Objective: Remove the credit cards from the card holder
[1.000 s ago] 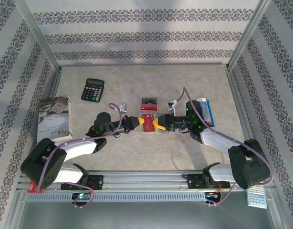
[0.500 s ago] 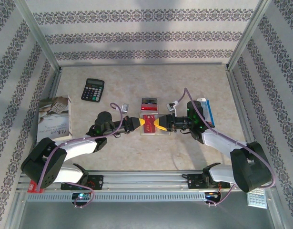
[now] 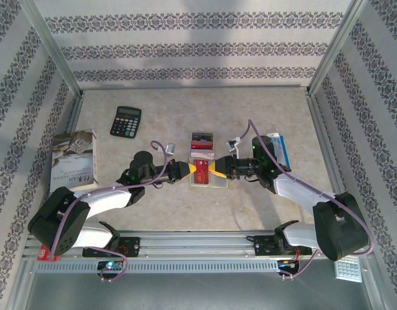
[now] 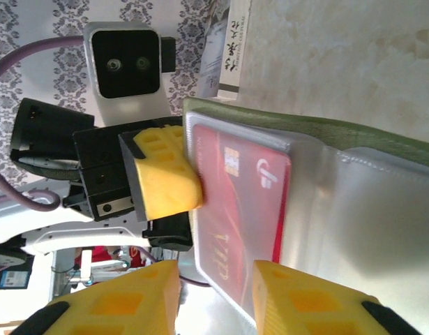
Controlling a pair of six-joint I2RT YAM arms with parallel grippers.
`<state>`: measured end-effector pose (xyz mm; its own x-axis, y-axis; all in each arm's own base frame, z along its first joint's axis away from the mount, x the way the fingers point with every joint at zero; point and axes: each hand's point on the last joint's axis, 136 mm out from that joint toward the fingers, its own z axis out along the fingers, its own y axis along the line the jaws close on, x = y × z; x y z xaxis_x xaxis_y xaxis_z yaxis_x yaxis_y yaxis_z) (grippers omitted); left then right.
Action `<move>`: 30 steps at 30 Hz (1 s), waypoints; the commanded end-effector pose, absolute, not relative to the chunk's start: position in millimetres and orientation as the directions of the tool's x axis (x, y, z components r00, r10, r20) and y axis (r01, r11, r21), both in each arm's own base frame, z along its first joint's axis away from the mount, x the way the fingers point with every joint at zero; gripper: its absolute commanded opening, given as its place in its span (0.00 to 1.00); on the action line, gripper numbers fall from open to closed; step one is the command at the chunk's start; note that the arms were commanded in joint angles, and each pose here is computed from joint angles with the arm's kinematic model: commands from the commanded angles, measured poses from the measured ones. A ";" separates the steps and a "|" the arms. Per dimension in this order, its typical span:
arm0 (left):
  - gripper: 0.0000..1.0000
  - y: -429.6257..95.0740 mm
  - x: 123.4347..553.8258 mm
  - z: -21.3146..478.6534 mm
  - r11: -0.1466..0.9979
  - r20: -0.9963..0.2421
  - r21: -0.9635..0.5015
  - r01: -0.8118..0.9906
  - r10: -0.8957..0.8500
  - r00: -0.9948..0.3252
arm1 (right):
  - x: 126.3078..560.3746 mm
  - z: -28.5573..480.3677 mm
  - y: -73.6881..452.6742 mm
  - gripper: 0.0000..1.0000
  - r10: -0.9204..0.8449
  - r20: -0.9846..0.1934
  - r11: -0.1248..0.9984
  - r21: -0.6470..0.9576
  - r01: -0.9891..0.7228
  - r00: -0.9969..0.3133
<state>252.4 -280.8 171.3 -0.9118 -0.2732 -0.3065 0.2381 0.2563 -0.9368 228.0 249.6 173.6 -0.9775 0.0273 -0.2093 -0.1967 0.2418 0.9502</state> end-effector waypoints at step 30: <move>0.00 -287.6 249.6 195.2 0.210 -0.363 -0.926 0.314 -0.262 -0.894 | 231.3 167.7 265.3 0.42 0.000 -0.246 0.290 0.928 -0.235 -0.969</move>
